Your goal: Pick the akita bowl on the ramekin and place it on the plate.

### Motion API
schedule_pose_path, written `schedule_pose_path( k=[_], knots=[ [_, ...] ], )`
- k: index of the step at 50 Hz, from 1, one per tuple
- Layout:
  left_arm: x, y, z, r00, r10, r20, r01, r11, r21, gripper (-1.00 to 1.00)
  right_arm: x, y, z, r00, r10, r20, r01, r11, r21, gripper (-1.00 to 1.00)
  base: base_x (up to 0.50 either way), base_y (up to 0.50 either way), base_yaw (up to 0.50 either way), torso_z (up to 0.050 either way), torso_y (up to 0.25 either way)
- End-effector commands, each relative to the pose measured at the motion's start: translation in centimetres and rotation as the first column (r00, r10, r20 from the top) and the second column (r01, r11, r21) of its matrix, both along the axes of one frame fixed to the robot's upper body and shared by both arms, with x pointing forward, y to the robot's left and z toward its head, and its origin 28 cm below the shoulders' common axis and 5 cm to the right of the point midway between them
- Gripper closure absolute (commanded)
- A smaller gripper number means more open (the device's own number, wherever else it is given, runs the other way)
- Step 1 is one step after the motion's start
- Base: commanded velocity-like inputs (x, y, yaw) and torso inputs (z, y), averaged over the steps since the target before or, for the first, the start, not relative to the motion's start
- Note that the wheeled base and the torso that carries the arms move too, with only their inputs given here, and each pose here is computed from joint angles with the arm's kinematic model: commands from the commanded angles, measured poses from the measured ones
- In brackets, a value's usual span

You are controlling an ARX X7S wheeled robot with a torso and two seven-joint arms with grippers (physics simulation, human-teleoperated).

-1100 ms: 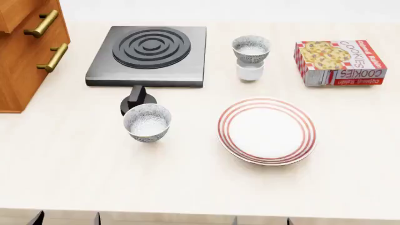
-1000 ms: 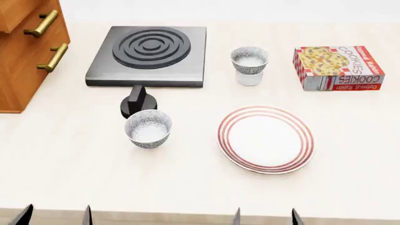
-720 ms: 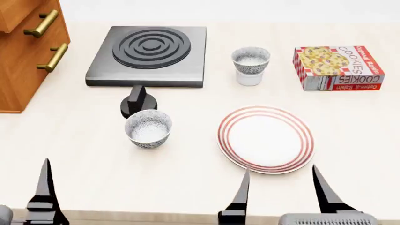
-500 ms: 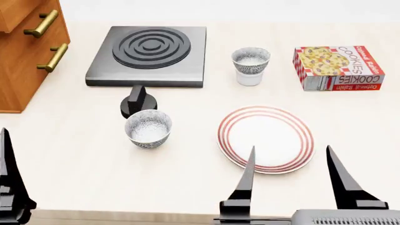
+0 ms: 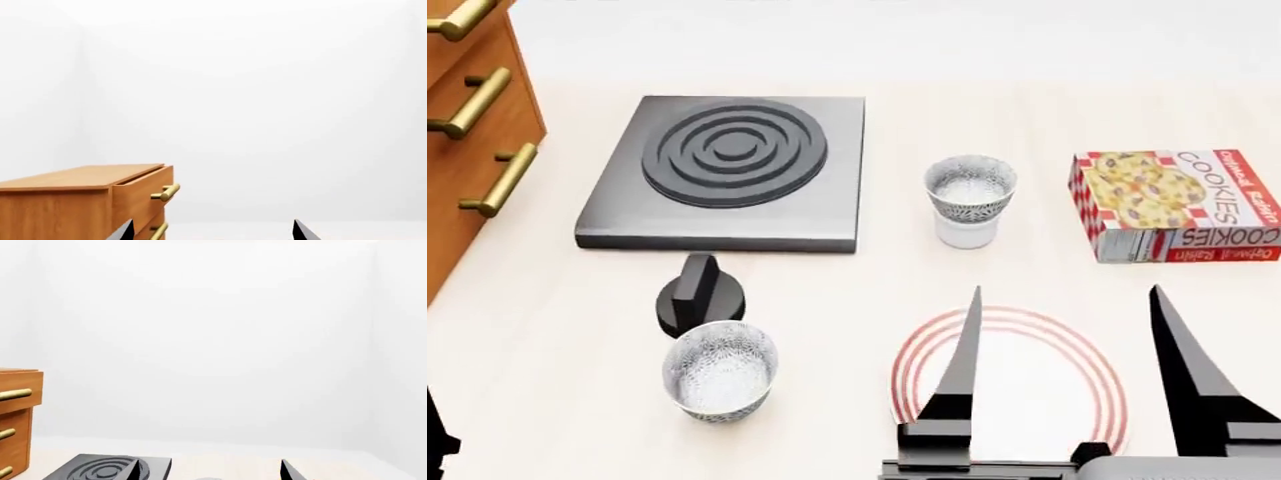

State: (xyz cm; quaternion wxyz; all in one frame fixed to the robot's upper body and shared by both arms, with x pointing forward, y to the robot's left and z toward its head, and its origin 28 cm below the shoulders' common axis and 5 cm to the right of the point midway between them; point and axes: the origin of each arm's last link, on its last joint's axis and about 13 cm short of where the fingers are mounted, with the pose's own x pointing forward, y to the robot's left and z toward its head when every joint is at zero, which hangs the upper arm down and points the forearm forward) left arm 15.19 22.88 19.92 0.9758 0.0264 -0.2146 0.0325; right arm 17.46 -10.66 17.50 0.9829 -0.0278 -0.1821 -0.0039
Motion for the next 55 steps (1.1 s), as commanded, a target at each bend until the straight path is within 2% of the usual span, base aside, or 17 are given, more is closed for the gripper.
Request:
schedule_pose_path(
  k=[1, 12, 14, 15, 29, 32, 51, 52, 53, 55],
  knots=[
    [-0.33, 0.00, 0.14, 1.000, 0.006, -0.014, -0.006, 1.000, -0.004, -1.00, -0.18, 0.01, 0.17, 1.000, -0.001, 0.006, 0.001, 1.000, -0.003, -1.00, 0.50, 0.00, 0.00, 0.000, 0.000],
    [-0.29, 0.01, 0.19, 1.000, 0.008, -0.019, -0.008, 1.000, -0.016, -1.00, -0.17, 0.03, 0.16, 1.000, -0.001, 0.005, 0.001, 1.000, -0.003, -1.00, 0.50, 0.00, 0.00, 0.000, 0.000],
    [-0.18, 0.03, 0.15, 0.999, 0.020, -0.047, -0.021, 1.000, -0.001, -1.00, -0.18, 0.03, 0.15, 1.000, -0.001, 0.006, 0.001, 1.000, -0.002, -1.00, 0.50, 0.00, 0.00, 0.000, 0.008],
    [-0.33, -0.03, 0.29, 1.000, -0.013, -0.013, 0.013, 0.999, -0.034, -1.00, -0.18, 0.03, 0.13, 1.000, -0.001, 0.006, 0.001, 1.000, -0.004, -1.00, 0.50, 0.00, 0.00, 0.021, 0.000],
    [-0.30, 0.05, 0.33, 1.000, 0.001, -0.025, -0.001, 1.000, -0.027, -1.00, -0.20, 0.06, 0.14, 1.000, 0.000, 0.005, 0.000, 1.000, -0.001, -1.00, 0.50, 0.00, 0.00, 0.050, 0.000],
    [-0.30, 0.05, 0.33, 1.000, 0.001, -0.023, -0.001, 1.000, -0.026, -1.00, -0.27, -0.02, 0.23, 0.999, -0.003, 0.039, 0.002, 1.000, 0.032, -1.00, 0.50, 0.00, 0.00, 0.050, 0.000],
    [-0.42, 0.04, 0.34, 1.000, 0.000, -0.010, 0.000, 0.999, -0.038, -1.00, -0.32, -0.02, 0.04, 1.000, -0.001, 0.028, 0.000, 1.000, 0.011, -1.00, 0.00, 0.00, 0.00, 0.049, 0.000],
    [-0.48, 0.08, 0.42, 1.000, -0.002, 0.008, 0.002, 0.999, -0.035, -1.00, -0.33, -0.01, 0.03, 1.000, 0.001, 0.027, -0.001, 1.000, 0.010, -1.00, 0.00, 0.00, 0.00, 0.000, 0.000],
    [-0.39, 0.17, 0.28, 0.999, 0.036, -0.013, -0.036, 0.999, 0.010, -1.00, -0.34, -0.01, 0.01, 1.000, 0.000, 0.027, 0.000, 1.000, 0.010, -1.00, 0.00, 0.00, 0.00, 0.000, 0.000],
    [-0.48, 0.18, 0.35, 1.000, 0.010, 0.007, -0.010, 0.999, -0.034, -1.00, -0.35, -0.03, -0.03, 1.000, -0.001, 0.026, 0.001, 1.000, 0.011, -1.00, 0.00, 0.00, 0.00, 0.000, 0.000]
  ],
)
